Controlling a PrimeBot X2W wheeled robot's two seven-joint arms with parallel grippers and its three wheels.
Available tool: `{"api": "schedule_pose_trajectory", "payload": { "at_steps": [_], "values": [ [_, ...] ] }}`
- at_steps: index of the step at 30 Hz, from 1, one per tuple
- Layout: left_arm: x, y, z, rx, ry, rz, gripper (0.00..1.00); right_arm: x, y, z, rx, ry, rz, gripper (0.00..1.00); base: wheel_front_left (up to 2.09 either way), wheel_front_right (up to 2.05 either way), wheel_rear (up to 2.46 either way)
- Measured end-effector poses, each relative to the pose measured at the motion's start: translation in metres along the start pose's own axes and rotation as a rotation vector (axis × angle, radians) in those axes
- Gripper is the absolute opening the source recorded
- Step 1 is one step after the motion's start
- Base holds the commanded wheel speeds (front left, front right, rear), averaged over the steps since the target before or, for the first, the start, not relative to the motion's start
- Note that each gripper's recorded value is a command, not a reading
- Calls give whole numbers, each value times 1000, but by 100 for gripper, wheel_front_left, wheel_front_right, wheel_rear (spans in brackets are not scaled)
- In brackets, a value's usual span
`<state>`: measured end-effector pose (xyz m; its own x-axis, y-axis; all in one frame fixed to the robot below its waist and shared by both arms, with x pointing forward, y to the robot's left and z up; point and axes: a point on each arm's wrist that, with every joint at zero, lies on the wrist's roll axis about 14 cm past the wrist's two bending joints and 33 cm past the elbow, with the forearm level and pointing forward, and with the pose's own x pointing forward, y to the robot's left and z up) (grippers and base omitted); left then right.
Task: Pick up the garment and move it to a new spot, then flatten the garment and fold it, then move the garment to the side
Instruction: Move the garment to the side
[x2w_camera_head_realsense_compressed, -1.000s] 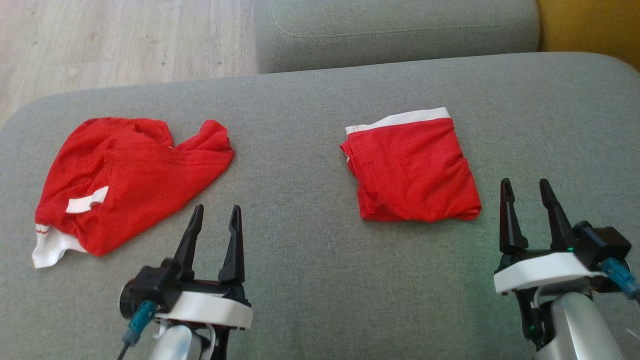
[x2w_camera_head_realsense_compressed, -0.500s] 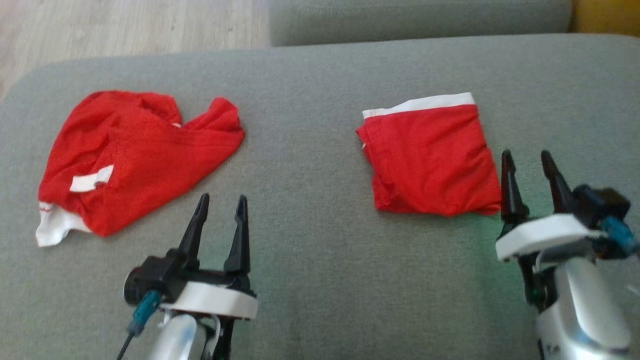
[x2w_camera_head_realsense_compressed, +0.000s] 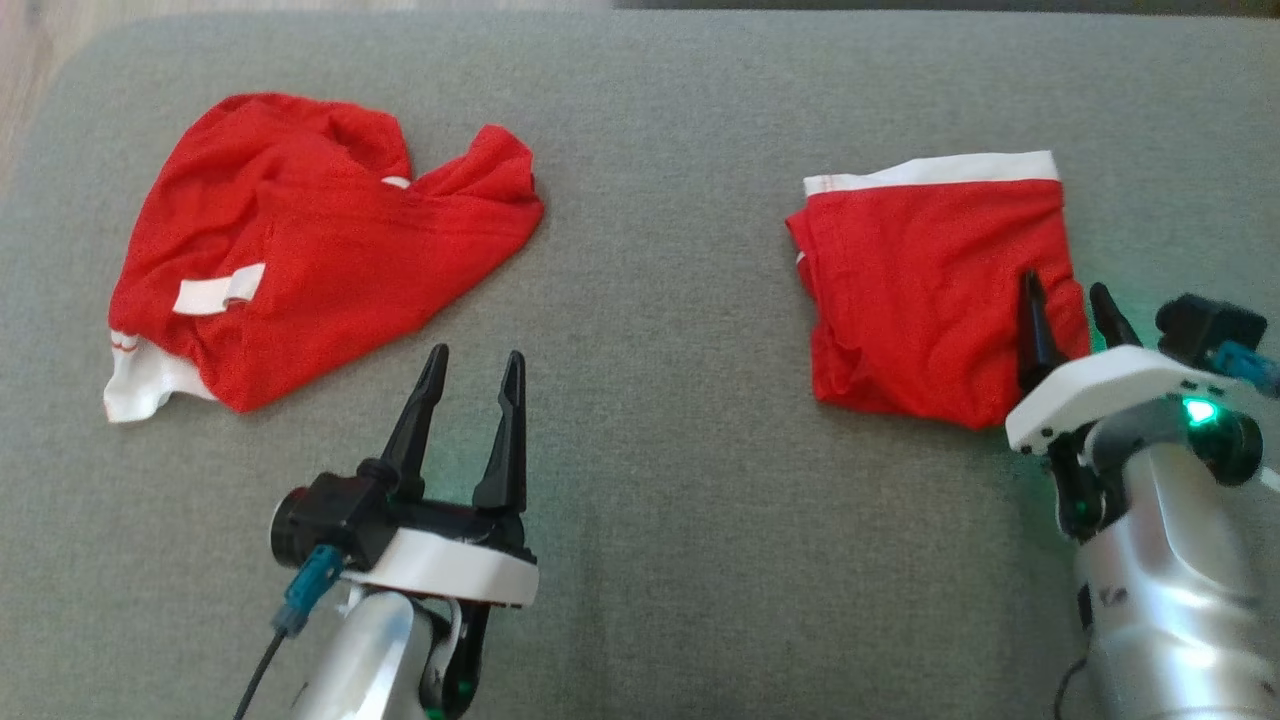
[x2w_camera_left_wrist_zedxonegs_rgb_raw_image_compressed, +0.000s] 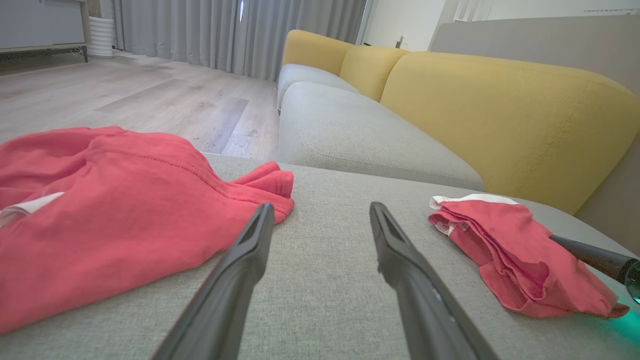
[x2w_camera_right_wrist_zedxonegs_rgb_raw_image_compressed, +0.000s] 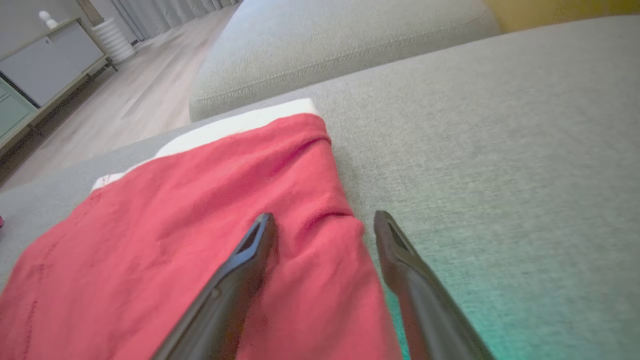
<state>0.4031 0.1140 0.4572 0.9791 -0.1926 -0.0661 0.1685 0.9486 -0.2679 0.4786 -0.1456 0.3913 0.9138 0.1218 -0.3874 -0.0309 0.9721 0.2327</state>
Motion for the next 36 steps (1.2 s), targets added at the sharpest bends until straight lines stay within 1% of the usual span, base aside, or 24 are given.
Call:
{"api": "schedule_pose_trajectory", "payload": {
  "at_steps": [2, 10, 11, 12, 13, 17, 18, 22, 24, 28, 36],
  "values": [
    [1, 2, -3, -4, 8, 6, 100, 8, 0, -5, 6, 25, -6, 100, 0, 0, 0],
    [9, 4, -4, 5, 13, 7, 100, 30, 7, -18, -44, 109, 9, 100, 0, 0, 0],
    [9, 4, -4, 1, 14, 11, 100, 31, 8, -18, -50, 113, 11, 44, 0, 0, 0],
    [9, 4, -4, -2, 12, 13, 100, 31, 8, -18, -58, 116, 15, 0, 0, 0, 0],
    [9, 2, -3, -2, 10, 7, 100, 30, 11, -17, -91, 117, 26, 0, 0, 0, 0],
    [10, -4, 1, -2, -1, -11, 100, 23, 13, -12, -169, 90, 48, 0, 0, 0, 0],
    [11, -6, 2, -2, -5, -17, 100, 21, 11, -9, -172, 80, 45, 0, 0, 0, 0],
    [11, -15, 9, -1, -24, -42, 100, 14, 7, 9, -214, 33, 47, 0, 0, 0, 0],
    [11, -20, 11, -2, -30, -54, 100, 10, 0, 22, -262, 12, 44, 0, 0, 0, 0],
    [12, -28, 15, -1, -42, -78, 100, 2, -26, 42, -372, 20, 10, 0, 0, 0, 0],
    [16, -25, 6, -8, -20, -72, 100, -6, -103, 52, -510, 119, -105, 0, 0, 0, 0]
  ]
}}
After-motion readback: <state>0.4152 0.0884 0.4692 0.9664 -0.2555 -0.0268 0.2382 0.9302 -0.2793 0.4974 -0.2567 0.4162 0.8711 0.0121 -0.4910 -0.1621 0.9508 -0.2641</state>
